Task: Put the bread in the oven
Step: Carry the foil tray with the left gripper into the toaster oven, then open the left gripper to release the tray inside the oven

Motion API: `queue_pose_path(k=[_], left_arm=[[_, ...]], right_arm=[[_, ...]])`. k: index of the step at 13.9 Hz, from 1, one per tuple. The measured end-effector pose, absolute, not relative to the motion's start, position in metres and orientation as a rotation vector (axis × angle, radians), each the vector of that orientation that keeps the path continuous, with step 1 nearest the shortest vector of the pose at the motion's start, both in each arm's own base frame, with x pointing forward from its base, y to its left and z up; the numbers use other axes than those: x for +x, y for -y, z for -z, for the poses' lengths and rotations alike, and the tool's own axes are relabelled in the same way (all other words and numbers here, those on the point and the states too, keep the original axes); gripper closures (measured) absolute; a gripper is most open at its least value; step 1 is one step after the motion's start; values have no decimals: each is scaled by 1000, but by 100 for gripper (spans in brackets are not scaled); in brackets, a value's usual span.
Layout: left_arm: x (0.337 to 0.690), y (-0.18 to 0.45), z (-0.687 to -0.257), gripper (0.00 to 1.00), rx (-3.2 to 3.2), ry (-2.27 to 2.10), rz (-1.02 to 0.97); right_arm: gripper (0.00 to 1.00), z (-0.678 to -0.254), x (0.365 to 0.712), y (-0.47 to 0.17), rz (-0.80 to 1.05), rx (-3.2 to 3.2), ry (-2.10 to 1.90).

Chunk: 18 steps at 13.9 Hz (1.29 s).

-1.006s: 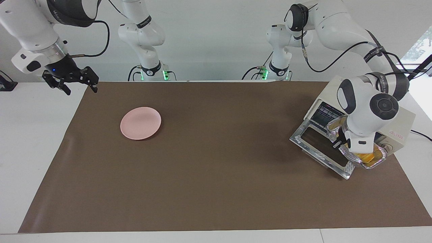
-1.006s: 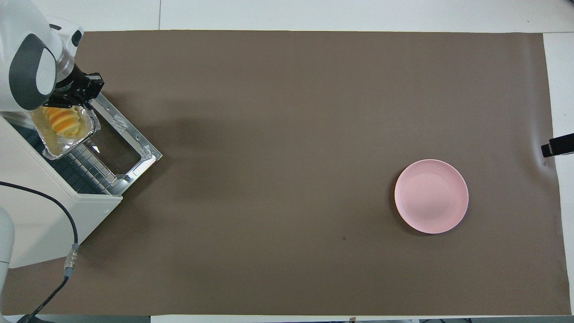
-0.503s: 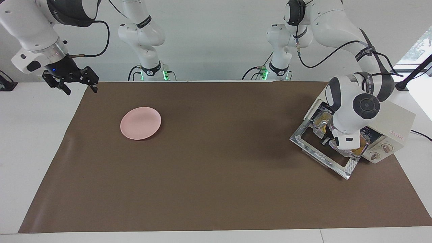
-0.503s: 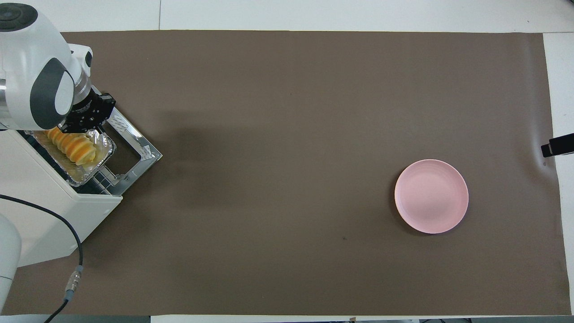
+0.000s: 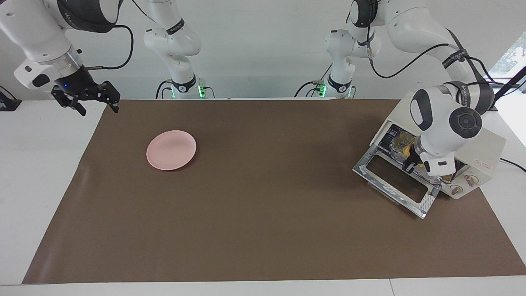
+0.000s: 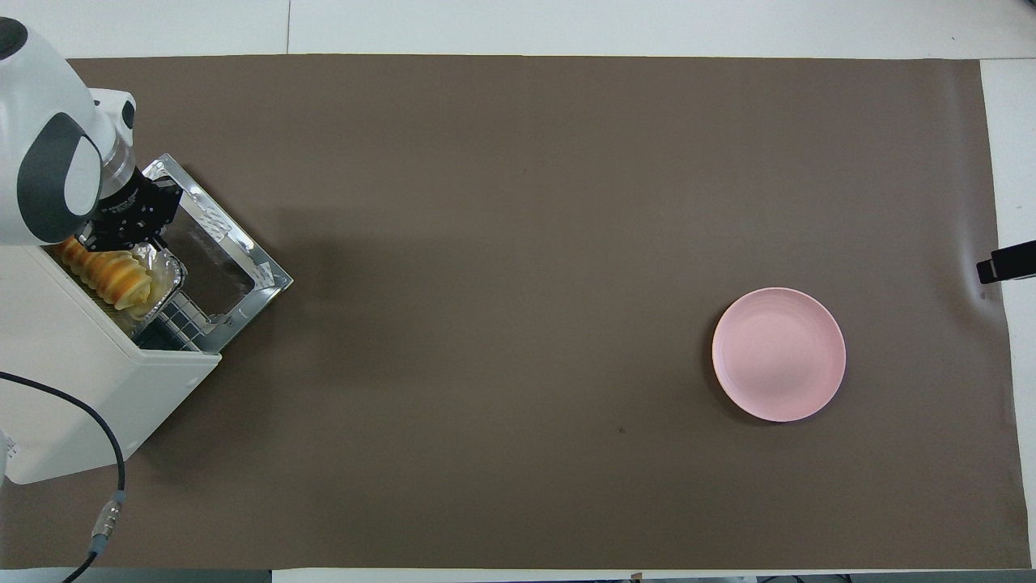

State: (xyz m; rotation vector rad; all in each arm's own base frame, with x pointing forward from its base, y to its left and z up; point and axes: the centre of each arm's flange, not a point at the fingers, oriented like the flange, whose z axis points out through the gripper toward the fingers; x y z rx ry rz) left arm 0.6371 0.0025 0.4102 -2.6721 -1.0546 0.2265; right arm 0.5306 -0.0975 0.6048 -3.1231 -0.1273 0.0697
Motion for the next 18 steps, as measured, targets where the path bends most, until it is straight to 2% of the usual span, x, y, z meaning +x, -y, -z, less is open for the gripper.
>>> queue_pose_path(k=[14,15,18], left_arm=[[623,-8,-397,97,-2657,1062,-219],[624,-8,-397,91,-2662,1059,-208],[628,-6,-399,58,-2703,989,-182]], right_arm=[[0,-605,531,97,-70,-3123,127],[0,-605,531,97,-70,-3123,127],[0,-605,531,97,-70,-3123,127]])
